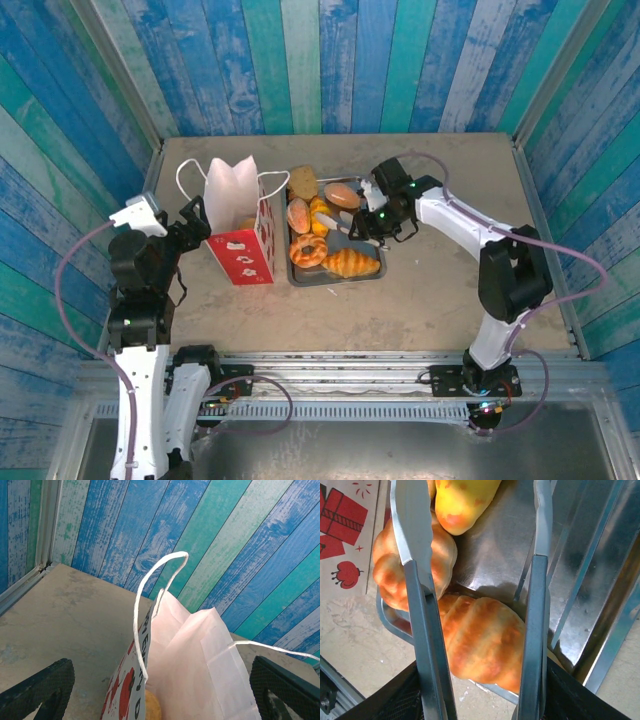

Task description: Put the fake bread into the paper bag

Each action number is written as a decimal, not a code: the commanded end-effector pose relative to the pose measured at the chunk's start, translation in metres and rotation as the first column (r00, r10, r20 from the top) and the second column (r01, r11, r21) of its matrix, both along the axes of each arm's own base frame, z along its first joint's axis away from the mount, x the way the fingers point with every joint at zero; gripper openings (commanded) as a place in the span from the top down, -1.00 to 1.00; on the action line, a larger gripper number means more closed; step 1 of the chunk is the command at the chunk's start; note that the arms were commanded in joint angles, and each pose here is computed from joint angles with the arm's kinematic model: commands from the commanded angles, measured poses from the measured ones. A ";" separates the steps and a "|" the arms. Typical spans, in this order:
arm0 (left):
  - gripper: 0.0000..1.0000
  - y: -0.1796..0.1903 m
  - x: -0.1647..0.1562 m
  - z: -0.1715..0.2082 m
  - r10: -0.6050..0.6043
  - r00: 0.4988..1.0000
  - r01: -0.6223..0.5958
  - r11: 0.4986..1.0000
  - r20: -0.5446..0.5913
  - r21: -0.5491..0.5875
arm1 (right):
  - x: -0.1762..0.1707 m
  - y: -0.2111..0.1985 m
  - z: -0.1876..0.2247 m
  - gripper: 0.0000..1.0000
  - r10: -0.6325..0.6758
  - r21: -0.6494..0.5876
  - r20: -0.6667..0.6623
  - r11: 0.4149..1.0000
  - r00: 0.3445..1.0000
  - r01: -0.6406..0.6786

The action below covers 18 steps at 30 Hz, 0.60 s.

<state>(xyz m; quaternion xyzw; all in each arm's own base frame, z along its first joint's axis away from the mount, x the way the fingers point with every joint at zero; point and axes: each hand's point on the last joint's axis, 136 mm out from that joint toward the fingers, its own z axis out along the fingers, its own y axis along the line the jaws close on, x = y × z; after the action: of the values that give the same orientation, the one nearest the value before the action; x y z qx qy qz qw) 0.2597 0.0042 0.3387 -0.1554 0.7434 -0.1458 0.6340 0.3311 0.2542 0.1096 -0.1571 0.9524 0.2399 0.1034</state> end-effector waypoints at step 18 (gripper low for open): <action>-0.88 0.004 0.004 0.009 0.014 1.000 -0.015 1.000 0.024 0.022 | 0.017 0.024 -0.008 -0.04 0.029 0.070 -0.024 0.997 0.999 -0.028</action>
<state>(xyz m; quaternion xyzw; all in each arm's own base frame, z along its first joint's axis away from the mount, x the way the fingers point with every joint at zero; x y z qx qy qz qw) 0.2643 0.0047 0.3366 -0.1565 0.7461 -0.1451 0.6307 0.3407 0.2683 0.0951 -0.1581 0.9490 0.2586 0.0862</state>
